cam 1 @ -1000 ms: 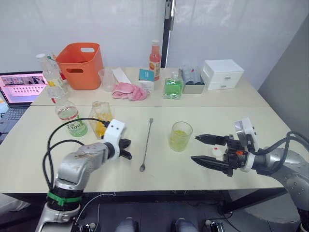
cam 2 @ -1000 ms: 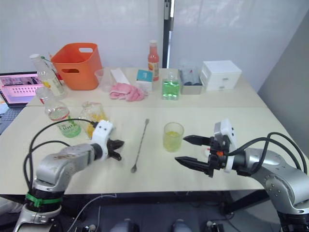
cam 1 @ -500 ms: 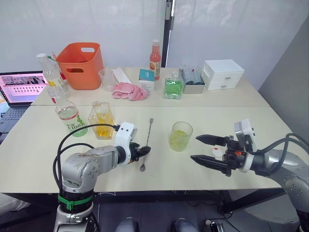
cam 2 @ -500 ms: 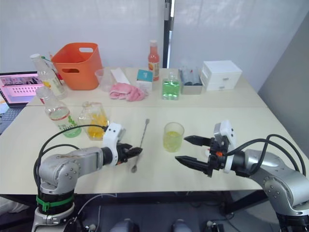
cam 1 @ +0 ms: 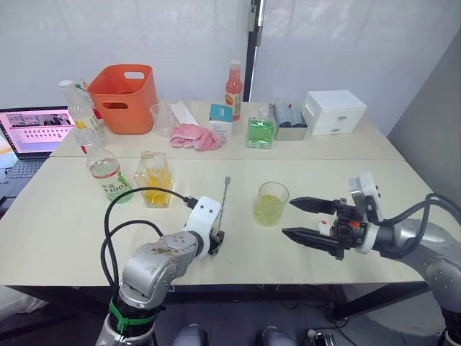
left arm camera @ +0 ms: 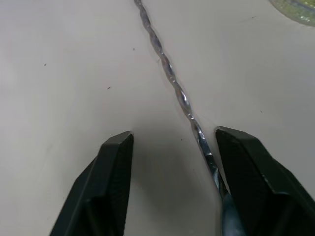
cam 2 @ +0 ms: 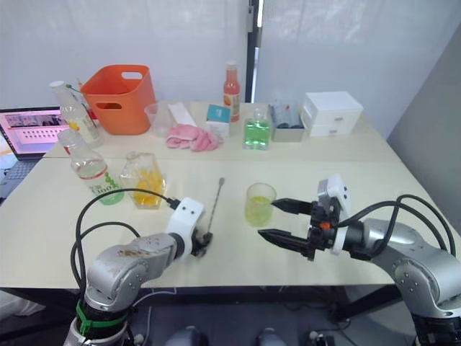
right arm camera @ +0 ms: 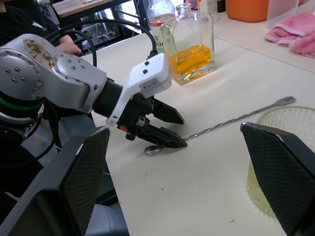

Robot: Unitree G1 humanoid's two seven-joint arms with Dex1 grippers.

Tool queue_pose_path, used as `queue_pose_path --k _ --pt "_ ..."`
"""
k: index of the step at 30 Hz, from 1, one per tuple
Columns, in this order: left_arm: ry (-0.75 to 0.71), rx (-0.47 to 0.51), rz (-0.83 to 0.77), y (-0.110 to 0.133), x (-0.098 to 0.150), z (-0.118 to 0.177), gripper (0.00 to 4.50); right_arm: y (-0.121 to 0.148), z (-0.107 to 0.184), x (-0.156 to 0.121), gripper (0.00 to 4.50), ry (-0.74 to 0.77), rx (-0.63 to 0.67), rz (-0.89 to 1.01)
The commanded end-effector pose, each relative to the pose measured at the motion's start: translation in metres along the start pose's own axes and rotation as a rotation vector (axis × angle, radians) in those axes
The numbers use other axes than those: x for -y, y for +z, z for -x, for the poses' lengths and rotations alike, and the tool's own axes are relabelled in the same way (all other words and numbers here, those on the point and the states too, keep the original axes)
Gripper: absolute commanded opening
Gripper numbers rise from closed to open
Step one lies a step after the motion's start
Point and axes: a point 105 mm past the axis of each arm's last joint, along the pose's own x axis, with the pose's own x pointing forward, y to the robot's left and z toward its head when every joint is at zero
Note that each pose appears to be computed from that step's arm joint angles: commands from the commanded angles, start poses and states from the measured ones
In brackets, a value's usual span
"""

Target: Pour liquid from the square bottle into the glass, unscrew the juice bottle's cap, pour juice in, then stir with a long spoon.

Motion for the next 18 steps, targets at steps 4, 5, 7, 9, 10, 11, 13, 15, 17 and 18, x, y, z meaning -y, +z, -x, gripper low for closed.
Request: queue_pose_path --k 4,5,7,9,10,11,13,15,17,18 --pt "-0.022 -0.105 0.047 -0.027 0.002 -0.007 0.39 0.010 -0.003 0.000 4.50 0.021 0.022 0.028" --pt "-0.022 -0.103 0.044 -0.027 0.001 -0.007 0.03 0.010 -0.003 0.000 4.50 0.021 0.023 0.028" --pt "-0.022 -0.096 0.040 -0.025 -0.001 -0.008 0.03 0.010 -0.004 0.000 4.50 0.021 0.026 0.029" --pt "0.006 -0.064 0.036 -0.018 -0.015 -0.006 0.03 0.010 -0.005 0.000 4.50 0.017 0.033 0.030" --pt "0.015 -0.052 0.037 -0.015 -0.020 -0.006 0.03 0.010 -0.006 0.000 4.50 0.016 0.035 0.030" --pt "0.023 -0.031 0.035 -0.010 -0.026 -0.004 0.03 0.009 -0.006 0.000 4.50 0.014 0.037 0.031" --pt "0.019 0.038 0.037 0.003 -0.043 0.003 0.03 0.008 -0.007 -0.001 4.50 0.008 0.041 0.030" --pt "-0.017 0.128 0.004 0.018 -0.059 0.016 0.03 0.008 -0.008 -0.001 4.50 0.002 0.047 0.030" --pt "-0.079 0.203 -0.055 0.030 -0.068 0.030 0.03 0.008 -0.009 -0.001 4.50 -0.004 0.051 0.030" --pt "-0.136 0.224 -0.078 0.031 -0.072 0.040 0.03 0.007 -0.010 -0.001 4.50 -0.008 0.053 0.030"
